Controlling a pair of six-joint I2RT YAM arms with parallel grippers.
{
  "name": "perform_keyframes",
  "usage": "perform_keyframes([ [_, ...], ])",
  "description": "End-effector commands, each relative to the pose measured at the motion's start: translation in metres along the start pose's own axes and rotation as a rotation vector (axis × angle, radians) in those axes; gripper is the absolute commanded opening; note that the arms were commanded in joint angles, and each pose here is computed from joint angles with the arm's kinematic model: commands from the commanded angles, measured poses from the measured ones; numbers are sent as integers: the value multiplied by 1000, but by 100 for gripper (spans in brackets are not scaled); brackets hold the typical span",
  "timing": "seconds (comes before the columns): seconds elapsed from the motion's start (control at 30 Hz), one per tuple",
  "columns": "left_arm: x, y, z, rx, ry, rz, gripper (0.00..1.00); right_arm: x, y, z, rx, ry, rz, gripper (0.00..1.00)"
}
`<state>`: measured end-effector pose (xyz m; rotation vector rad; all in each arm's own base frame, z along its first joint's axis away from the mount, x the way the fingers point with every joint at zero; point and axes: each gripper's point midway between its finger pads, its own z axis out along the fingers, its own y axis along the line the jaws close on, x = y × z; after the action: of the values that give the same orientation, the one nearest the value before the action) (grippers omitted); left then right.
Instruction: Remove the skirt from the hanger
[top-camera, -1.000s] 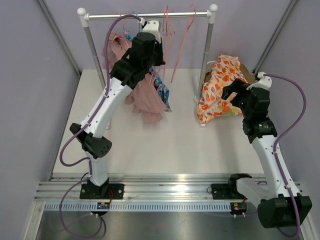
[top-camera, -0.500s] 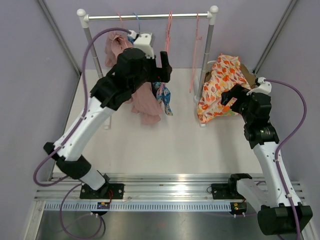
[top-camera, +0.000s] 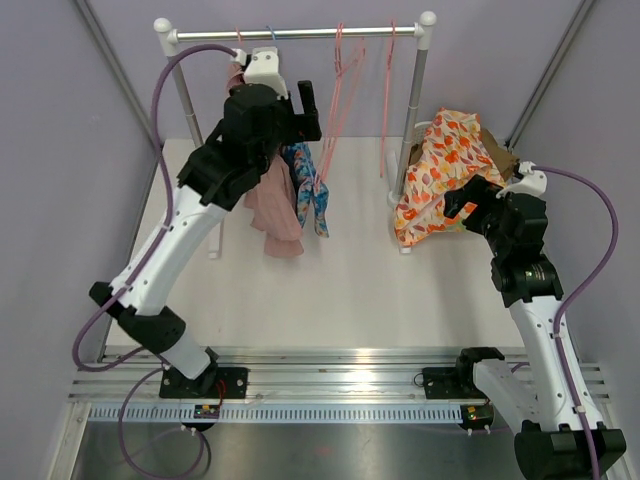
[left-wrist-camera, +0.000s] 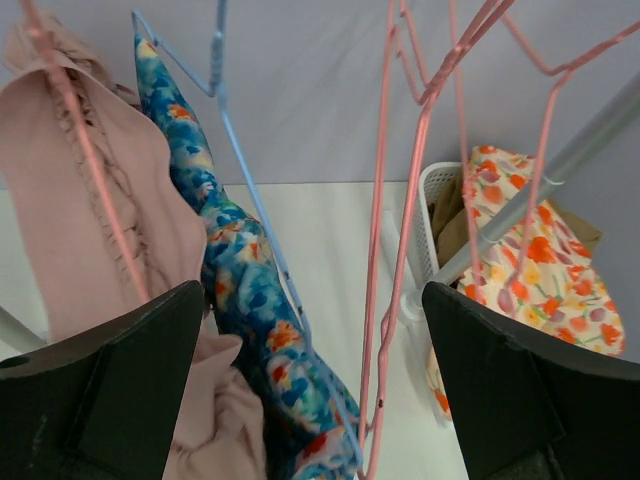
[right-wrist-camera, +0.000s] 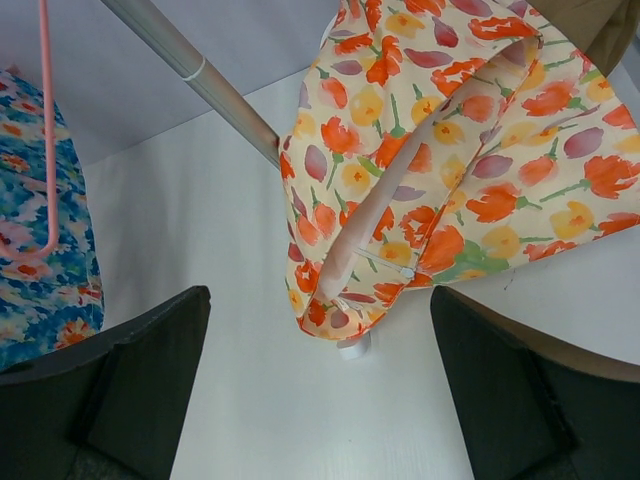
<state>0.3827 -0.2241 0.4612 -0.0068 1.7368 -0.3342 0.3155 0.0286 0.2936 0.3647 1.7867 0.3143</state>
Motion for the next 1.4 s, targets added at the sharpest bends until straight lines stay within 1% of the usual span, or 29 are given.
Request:
perform_keyframes([
  [0.0, -16, 4, 23, -46, -52, 10, 94, -8, 5, -6, -21, -20, -14, 99],
  [0.07, -24, 10, 30, -85, -72, 2, 94, -9, 5, -8, -21, -25, -15, 100],
  [0.1, -18, 16, 41, -114, -58, -2, 93, -9, 5, -8, -24, -24, -16, 99],
  [0.2, -14, 31, 53, -166, -52, -28, 91, -11, 6, -10, -26, -28, -20, 100],
  [0.4, -1, 43, 67, -176, -28, -38, 87, -10, 6, -9, -30, -25, -20, 100],
  [0.53, 7, 45, 76, -156, -9, -36, 65, -8, 6, -7, -29, -18, -20, 99],
  [0.63, 11, 37, 83, -95, 7, -41, 59, -7, 4, -7, -24, -19, -20, 99],
  [0.67, 14, 32, 85, -64, 19, -42, 52, -7, 4, -7, -22, -19, -20, 99],
  [0.73, 18, 30, 89, -53, 27, -43, 44, -7, 4, -7, -21, -20, -20, 100],
  [0.77, 18, 30, 90, -50, 30, -41, 37, -7, 3, -8, -19, -23, -21, 99],
  [0.83, 22, 31, 93, -55, 44, -37, 33, -7, 3, -9, -17, -23, -23, 99],
  [0.87, 21, 32, 94, -56, 43, -39, 29, -7, 2, -9, -13, -24, -23, 99],
  [0.97, 25, 36, 94, -64, 62, -34, 10, -7, 3, -10, -17, -25, -23, 100],
  [1.0, 20, 37, 93, -69, 54, -37, 0, -8, 4, -10, -21, -27, -20, 100],
  [1.1, 8, 42, 80, -81, 43, -16, 0, -16, 11, -17, -49, -46, -15, 99],
  [1.13, 2, 42, 74, -79, 32, -15, 0, -25, 16, -21, -65, -72, -15, 99],
  [1.17, -12, 43, 61, -77, 3, -8, 0, -31, 26, -27, -114, -86, -15, 99],
  [1.2, -20, 45, 53, -78, -13, -5, 0, -46, 43, -39, -197, -130, -24, 99],
  [1.27, -41, 48, 32, -78, -54, -1, 0, -63, 64, -53, -296, -177, -26, 100],
  [1.3, -47, 50, 24, -81, -66, -1, 0, -74, 86, -65, -397, -182, -31, 99],
  [1.33, -51, 51, 16, -83, -66, 0, 0, -81, 97, -68, -447, -180, -31, 100],
  [1.37, -59, 52, 5, -77, -82, -4, 0, -77, 112, -64, -517, -127, -33, 99],
])
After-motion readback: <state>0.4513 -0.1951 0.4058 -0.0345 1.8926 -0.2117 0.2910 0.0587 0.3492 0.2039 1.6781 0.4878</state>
